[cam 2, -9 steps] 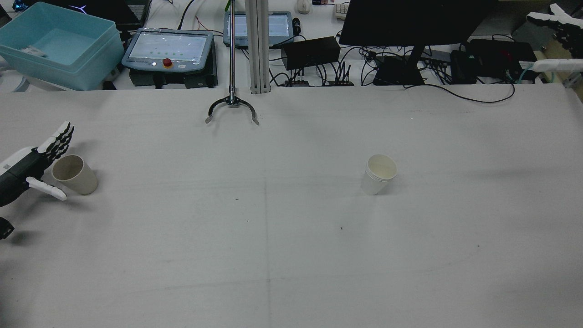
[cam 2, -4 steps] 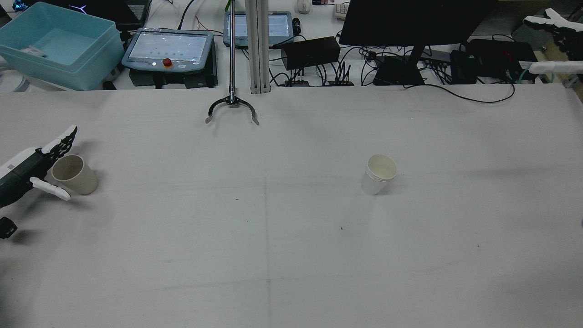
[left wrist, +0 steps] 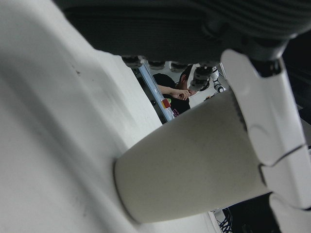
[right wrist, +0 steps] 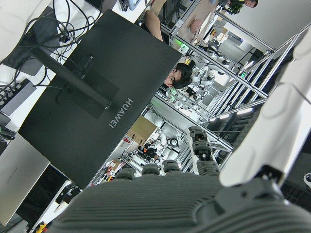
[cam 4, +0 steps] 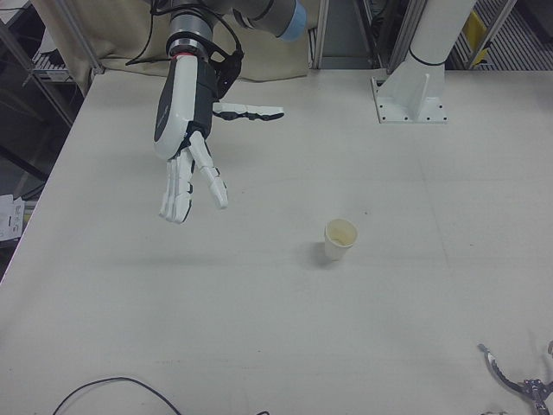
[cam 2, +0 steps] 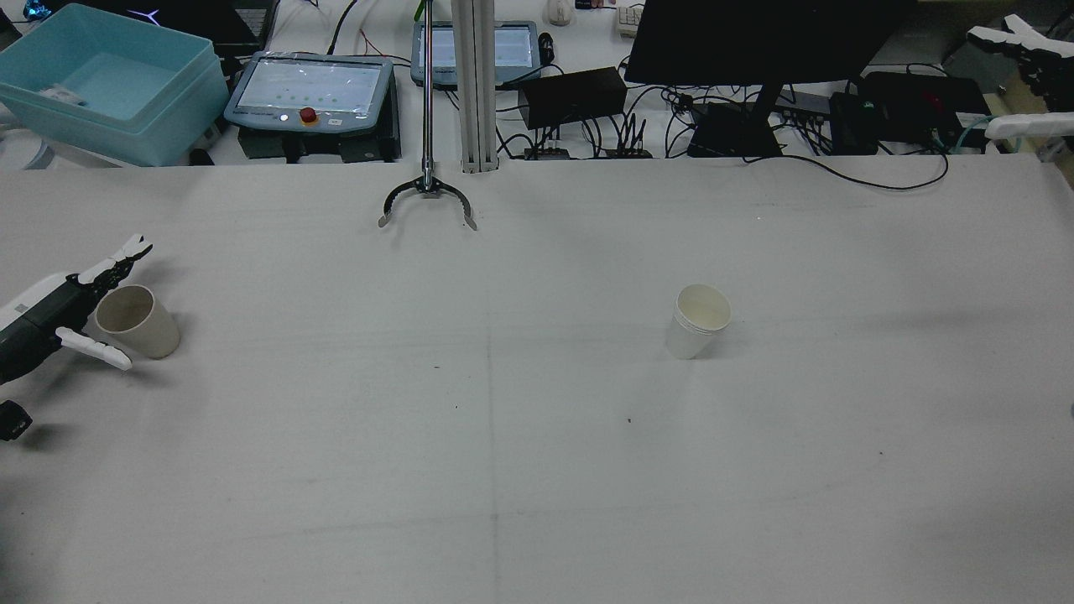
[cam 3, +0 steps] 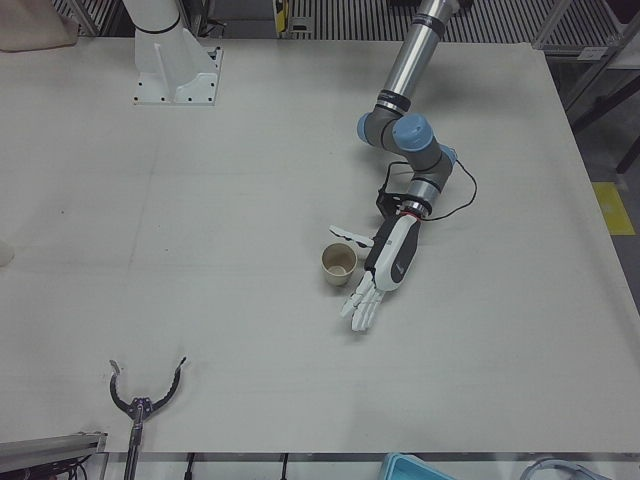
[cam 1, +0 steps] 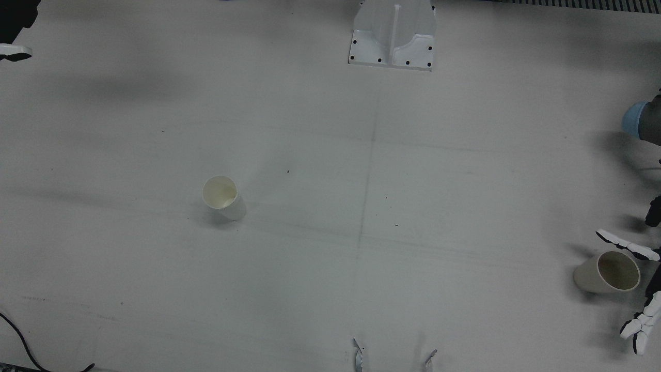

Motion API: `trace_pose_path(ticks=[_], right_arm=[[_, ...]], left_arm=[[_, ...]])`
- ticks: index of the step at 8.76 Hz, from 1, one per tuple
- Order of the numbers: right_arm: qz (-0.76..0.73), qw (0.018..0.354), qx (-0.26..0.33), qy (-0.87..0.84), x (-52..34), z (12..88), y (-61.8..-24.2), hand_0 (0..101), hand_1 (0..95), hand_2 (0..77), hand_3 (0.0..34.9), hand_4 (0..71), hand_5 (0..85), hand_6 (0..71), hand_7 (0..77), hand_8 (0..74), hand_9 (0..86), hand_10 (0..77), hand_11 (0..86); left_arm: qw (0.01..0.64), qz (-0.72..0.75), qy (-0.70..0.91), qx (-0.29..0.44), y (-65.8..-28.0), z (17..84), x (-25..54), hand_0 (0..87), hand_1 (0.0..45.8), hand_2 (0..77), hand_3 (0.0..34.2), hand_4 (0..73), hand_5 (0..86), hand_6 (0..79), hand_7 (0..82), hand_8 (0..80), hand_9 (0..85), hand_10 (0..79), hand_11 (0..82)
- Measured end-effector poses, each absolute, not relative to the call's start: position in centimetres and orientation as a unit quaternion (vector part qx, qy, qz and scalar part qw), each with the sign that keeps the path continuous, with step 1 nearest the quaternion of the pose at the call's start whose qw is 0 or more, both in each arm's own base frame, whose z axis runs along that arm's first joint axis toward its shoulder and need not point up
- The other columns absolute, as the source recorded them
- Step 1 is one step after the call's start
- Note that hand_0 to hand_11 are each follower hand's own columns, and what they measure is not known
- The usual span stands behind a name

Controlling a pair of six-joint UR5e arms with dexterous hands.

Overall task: Pour water
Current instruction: 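Close the left hand fingers around the beige paper cup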

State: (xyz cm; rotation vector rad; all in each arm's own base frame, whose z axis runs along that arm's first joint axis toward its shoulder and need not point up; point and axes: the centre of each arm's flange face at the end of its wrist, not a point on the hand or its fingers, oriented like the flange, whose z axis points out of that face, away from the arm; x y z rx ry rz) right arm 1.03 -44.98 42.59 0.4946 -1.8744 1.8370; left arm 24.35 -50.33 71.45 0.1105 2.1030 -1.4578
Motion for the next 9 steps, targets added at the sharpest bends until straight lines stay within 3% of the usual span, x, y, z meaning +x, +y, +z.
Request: trace_pose_path(ticks=[1,3,4,9], right_arm=[[0.669,0.233,0.18,-0.683,1.1,42.6,-45.0,43,8.2,4.4,0.0,7.1,4.4,3.3,3.3,1.6,1.1,0.5,1.1],[0.669,0.233,0.18,-0.683,1.1,42.5,-45.0,43,4.4,4.4,0.0,7.1,4.4,2.7,3.3,1.6,1.1,0.5,1.1],[0.669,0.232,0.181,-0.683,1.1,42.5,-44.9,43,7.6,1.6,0.0,7.1,3.3,3.3,3.3,1.6,1.1,0.5,1.1],[0.67,0.233,0.181,-0.681,1.2,42.7,-44.9,43,7.6,2.7,0.0,7.1,3.3,3.3,3.3,1.6,1.1,0.5,1.1]], left_arm=[[0.288,-0.545,0.787,0.039,-50.2,71.4,24.6,49.3,14.2,1.6,0.4,10.4,8.7,0.0,0.5,0.5,1.1,0.0,2.2],[0.294,-0.54,0.788,0.028,-49.6,71.3,26.0,50.1,14.2,1.6,0.4,10.9,8.2,0.0,0.5,0.5,1.1,0.0,2.2],[0.297,-0.538,0.788,0.024,-49.4,71.2,26.6,50.2,14.2,1.6,0.3,10.9,8.2,0.0,0.5,0.5,1.1,0.0,2.2],[0.297,-0.538,0.789,0.017,-49.7,70.4,27.7,51.5,16.4,1.1,0.4,10.9,9.3,0.0,0.5,0.5,1.1,0.0,2.2]])
